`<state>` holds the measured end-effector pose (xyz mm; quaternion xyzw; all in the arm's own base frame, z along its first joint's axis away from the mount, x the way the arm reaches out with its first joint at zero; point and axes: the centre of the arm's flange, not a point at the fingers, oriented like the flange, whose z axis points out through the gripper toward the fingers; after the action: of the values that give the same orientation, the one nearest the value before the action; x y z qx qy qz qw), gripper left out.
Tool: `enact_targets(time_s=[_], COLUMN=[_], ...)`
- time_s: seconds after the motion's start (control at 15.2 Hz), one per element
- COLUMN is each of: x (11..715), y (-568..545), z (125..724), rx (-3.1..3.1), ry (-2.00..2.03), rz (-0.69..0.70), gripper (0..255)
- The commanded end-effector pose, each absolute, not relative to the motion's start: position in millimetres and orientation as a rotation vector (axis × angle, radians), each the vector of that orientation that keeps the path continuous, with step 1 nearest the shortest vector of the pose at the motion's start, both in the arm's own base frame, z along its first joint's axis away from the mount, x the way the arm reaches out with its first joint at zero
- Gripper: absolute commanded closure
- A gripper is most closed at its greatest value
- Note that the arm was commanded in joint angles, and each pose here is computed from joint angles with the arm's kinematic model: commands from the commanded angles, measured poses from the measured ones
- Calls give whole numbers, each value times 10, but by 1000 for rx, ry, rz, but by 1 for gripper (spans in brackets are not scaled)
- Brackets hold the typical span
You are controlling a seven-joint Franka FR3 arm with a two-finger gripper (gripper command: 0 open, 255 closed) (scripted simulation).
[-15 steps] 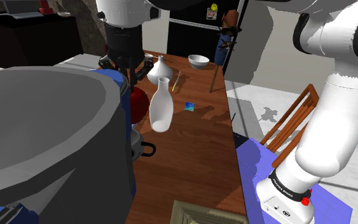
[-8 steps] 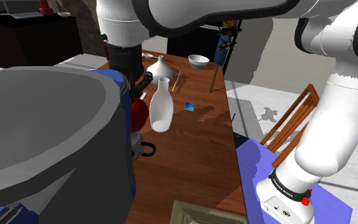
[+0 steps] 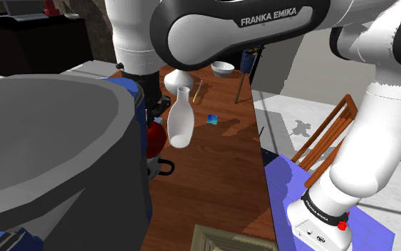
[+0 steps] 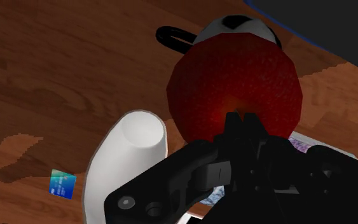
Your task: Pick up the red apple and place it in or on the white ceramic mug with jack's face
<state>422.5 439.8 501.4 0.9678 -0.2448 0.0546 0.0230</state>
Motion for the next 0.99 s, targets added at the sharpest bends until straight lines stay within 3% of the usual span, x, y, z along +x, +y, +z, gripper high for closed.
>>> enact_targets(time_s=[0.0, 0.46, 0.53, 0.92], x=[4219, 4219, 4218, 4207], y=[4402, 4402, 4404, 4412], z=[4942, 4942, 4939, 5073], rx=[2997, 2997, 2997, 2997], ry=[-758, -758, -758, -758], rz=[170, 170, 170, 170], gripper=[255, 255, 0, 0])
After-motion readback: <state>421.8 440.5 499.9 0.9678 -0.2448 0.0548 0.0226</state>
